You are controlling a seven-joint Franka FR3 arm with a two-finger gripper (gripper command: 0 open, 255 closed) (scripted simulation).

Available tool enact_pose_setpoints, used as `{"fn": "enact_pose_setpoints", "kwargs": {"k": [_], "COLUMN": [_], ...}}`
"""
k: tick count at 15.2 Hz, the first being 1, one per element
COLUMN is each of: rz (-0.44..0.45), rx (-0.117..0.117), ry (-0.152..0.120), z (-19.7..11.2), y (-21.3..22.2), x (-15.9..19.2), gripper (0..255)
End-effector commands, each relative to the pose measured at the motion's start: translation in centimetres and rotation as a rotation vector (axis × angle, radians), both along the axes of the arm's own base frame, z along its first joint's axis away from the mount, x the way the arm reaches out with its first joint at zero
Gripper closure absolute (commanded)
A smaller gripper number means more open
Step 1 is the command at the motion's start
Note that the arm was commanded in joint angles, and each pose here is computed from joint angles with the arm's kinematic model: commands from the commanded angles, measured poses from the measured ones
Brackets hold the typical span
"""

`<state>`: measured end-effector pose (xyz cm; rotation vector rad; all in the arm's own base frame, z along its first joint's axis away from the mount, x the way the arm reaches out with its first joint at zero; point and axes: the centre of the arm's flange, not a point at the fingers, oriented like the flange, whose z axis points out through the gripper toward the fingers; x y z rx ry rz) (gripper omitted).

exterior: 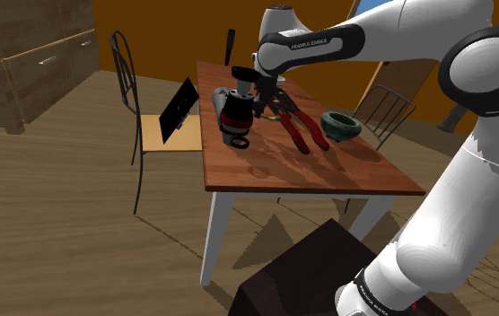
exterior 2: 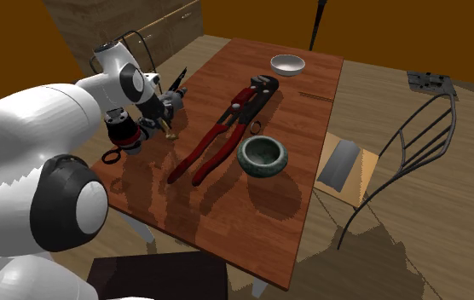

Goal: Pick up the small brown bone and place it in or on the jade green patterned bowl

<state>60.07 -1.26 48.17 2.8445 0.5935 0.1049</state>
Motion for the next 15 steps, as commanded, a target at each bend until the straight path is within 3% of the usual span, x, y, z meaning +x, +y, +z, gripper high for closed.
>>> {"fn": "enact_pose_setpoints", "kwargs": {"k": [1,15], "rz": [0.000,0.000], "rx": [0.000,0.000], "ry": [0.000,0.000], "z": [1.1,8.5], "y": [0.0,0.0], "x": [0.0,0.0], "gripper": [255,255]}}
